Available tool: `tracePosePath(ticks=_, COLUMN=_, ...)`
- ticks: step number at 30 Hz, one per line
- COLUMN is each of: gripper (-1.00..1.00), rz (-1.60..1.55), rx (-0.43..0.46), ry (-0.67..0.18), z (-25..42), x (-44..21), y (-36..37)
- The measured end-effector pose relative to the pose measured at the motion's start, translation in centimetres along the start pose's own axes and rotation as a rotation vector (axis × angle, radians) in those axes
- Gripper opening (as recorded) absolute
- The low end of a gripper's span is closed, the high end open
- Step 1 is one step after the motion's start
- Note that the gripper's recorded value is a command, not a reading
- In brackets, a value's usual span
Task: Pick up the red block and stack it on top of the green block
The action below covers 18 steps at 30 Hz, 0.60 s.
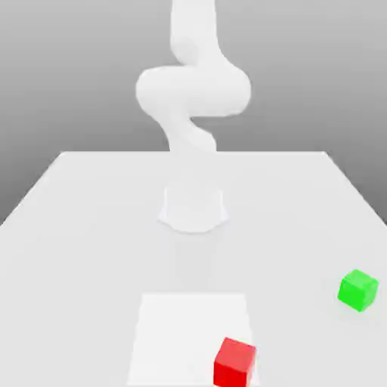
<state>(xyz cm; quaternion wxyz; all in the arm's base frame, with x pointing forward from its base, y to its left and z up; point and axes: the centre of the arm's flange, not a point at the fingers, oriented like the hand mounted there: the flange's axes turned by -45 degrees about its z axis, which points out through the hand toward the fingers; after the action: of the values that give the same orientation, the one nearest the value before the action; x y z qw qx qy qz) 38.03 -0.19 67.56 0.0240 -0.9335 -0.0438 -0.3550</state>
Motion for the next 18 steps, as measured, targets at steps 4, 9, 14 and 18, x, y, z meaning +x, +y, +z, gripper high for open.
tracePosePath(ticks=4, gripper=0.0, rz=-0.127, rx=0.115, ry=-0.113, z=8.2, x=-0.6, y=0.0)
tracePosePath(ticks=9, gripper=0.0, rz=-0.283, rx=0.228, ry=-0.239, z=17.9, x=-3.1, y=-1.2)
tracePosePath(ticks=14, gripper=0.0, rz=-0.445, rx=0.311, ry=-0.355, z=26.4, x=-7.2, y=-2.9)
tracePosePath(ticks=18, gripper=0.0, rz=-0.587, rx=0.357, ry=-0.443, z=32.2, x=-11.3, y=-4.4)
